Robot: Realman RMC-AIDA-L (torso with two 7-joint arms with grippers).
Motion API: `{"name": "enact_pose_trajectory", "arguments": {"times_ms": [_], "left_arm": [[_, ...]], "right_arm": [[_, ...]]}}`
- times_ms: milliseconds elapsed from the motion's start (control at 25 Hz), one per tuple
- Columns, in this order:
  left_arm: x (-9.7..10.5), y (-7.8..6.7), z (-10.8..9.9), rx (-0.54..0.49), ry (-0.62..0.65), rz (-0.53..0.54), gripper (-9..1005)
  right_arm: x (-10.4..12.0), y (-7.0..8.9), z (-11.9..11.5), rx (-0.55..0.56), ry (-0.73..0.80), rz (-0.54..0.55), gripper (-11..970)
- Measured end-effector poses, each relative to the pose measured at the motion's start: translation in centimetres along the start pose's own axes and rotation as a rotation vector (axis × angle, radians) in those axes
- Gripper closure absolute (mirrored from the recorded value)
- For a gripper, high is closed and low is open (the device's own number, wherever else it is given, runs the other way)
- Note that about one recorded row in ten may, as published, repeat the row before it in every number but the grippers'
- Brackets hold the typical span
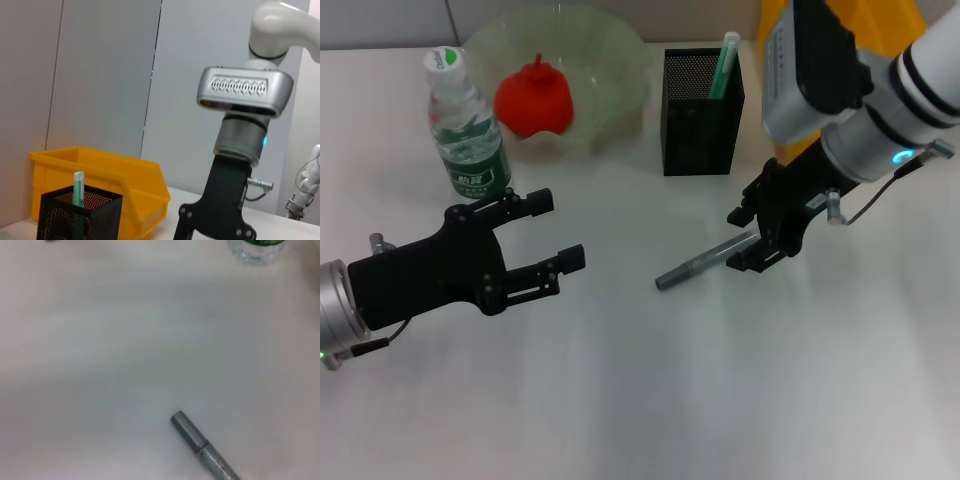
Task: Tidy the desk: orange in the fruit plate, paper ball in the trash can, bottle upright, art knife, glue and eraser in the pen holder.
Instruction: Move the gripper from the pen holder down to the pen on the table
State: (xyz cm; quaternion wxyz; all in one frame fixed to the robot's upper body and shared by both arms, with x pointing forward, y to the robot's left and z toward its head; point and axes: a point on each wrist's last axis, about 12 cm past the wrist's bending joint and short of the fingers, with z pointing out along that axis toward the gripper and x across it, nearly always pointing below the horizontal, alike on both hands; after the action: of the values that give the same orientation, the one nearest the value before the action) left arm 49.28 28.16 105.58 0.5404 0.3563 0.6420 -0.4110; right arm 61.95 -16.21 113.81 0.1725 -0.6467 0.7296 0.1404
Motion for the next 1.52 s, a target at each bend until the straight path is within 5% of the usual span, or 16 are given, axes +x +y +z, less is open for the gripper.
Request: {"name": "enact_pose_trajectory", "arguments": {"times_ms": [800,840,1520], "left_arm": [[0.2,-0.2,-0.2,-0.01,-0.01,-0.013,200],[0.2,-0.2,-0.2,-0.009,-0.01,-0.013,200],[0.0,-0.1,0.0,-0.003,-0.012,-0.009,201]], "right_arm": [[0.9,0.1,2.4,0.042,-0.014,-0.003,406],[0.9,0.1,2.5,0.046,-0.012,0.0,577],[1.1,0.0,2.9,0.06,0.0,0.006,664]]}}
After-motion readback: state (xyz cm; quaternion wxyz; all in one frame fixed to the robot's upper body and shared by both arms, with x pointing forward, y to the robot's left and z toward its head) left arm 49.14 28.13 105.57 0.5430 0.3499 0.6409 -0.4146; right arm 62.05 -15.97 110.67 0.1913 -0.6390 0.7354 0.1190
